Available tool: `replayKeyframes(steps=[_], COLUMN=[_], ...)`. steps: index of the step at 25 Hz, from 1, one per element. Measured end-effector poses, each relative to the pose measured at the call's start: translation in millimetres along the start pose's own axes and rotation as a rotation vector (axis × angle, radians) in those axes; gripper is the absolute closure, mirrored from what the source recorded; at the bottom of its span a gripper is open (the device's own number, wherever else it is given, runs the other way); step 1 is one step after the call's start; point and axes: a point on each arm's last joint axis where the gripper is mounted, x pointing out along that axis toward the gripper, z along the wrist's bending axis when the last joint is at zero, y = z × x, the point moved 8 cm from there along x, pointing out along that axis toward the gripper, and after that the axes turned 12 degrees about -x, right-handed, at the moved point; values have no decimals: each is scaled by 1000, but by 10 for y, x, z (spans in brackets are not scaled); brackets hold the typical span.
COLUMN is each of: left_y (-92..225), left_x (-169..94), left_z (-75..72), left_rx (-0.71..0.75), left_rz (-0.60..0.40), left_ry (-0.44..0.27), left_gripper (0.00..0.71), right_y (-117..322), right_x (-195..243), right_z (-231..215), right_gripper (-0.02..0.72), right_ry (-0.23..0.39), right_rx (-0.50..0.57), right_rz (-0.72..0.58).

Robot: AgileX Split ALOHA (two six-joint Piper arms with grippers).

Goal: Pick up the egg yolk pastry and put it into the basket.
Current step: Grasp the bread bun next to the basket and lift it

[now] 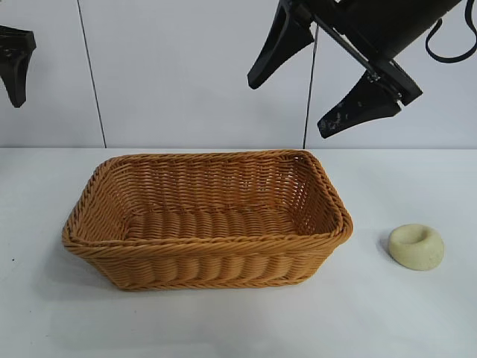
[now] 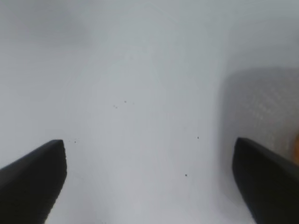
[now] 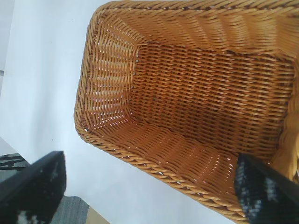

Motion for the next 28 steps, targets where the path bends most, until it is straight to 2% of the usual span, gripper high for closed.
replayKeyframes(steps=[6, 13, 20, 28], left_y=[560, 1492, 2423, 2994], left_x=[-358, -796, -776, -739], left_z=[171, 460, 723, 809], left_rx=[9, 22, 22, 1], left_rz=[22, -3, -19, -233], left_ry=[-4, 0, 4, 108], left_gripper=[18, 18, 18, 18], right_y=[0, 0, 0, 0], right_x=[0, 0, 0, 0], right_z=[0, 0, 1, 1], right_gripper=[8, 8, 8, 8], right_ry=[0, 0, -1, -1], right_rx=[0, 0, 1, 1], right_rz=[0, 0, 0, 0])
